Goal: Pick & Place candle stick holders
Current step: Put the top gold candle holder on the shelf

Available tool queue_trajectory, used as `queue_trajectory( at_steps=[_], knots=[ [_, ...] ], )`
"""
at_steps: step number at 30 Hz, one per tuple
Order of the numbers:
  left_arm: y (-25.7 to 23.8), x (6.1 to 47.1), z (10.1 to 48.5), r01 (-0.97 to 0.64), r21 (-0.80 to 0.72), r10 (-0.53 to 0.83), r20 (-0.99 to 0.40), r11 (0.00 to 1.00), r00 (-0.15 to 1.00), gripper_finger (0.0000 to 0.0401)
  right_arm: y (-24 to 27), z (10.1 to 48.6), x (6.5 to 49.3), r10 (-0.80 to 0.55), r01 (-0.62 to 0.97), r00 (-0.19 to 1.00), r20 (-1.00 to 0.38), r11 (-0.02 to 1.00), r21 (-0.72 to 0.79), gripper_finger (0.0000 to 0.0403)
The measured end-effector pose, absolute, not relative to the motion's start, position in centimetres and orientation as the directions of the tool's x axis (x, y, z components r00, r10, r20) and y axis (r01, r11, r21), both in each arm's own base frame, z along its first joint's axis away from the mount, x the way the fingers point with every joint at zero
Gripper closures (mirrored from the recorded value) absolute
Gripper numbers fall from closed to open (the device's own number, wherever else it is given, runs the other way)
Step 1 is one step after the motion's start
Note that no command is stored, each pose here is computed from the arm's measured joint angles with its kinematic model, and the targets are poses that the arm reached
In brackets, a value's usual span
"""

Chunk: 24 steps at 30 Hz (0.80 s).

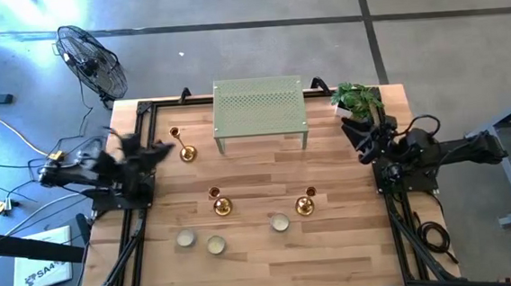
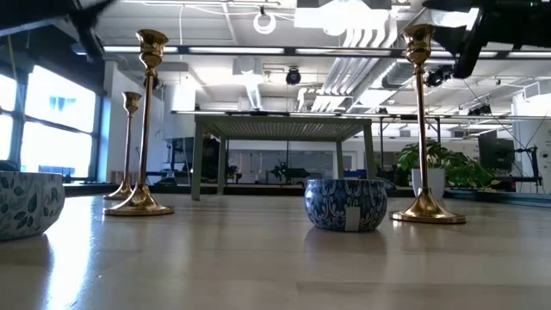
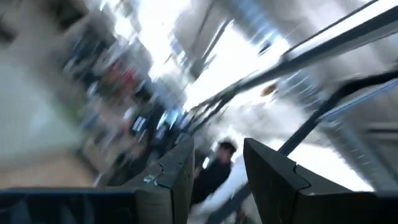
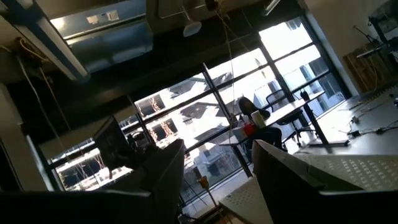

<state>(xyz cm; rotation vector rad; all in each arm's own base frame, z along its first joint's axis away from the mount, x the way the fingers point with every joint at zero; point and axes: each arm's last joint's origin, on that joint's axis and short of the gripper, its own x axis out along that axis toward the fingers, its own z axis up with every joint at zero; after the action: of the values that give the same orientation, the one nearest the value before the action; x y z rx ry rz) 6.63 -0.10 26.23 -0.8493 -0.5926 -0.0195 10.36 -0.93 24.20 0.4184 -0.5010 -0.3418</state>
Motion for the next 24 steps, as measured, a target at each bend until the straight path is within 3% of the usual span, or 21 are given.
queue_trajectory(
  at_steps=[5, 10, 19, 24],
  knots=[
    [0.7, 4.0, 30.8, 0.067, -0.621, 0.363, 0.538, 0.781, 0.761, 0.0265, -0.9, 26.0, 10.1, -0.402, 0.250, 0.824, 0.400, 0.891, 0.379, 0.0218],
    [1.2, 2.2, 33.5, -0.117, -0.499, 0.423, 0.561, 0.858, 0.711, 0.0265, -0.9, 26.7, 10.1, -0.399, 0.274, 0.845, 0.357, 0.895, 0.352, 0.0218],
    [1.4, 1.1, 34.7, -0.197, -0.422, 0.434, 0.595, 0.885, 0.676, 0.0265, -1.0, 26.8, 10.1, -0.428, 0.306, 0.845, 0.320, 0.879, 0.367, 0.0218],
    [1.5, 1.4, 34.3, -0.249, -0.428, 0.469, 0.546, 0.869, 0.694, 0.0265, -1.0, 26.7, 10.1, -0.449, 0.326, 0.838, 0.311, 0.868, 0.373, 0.0218]
  ],
)
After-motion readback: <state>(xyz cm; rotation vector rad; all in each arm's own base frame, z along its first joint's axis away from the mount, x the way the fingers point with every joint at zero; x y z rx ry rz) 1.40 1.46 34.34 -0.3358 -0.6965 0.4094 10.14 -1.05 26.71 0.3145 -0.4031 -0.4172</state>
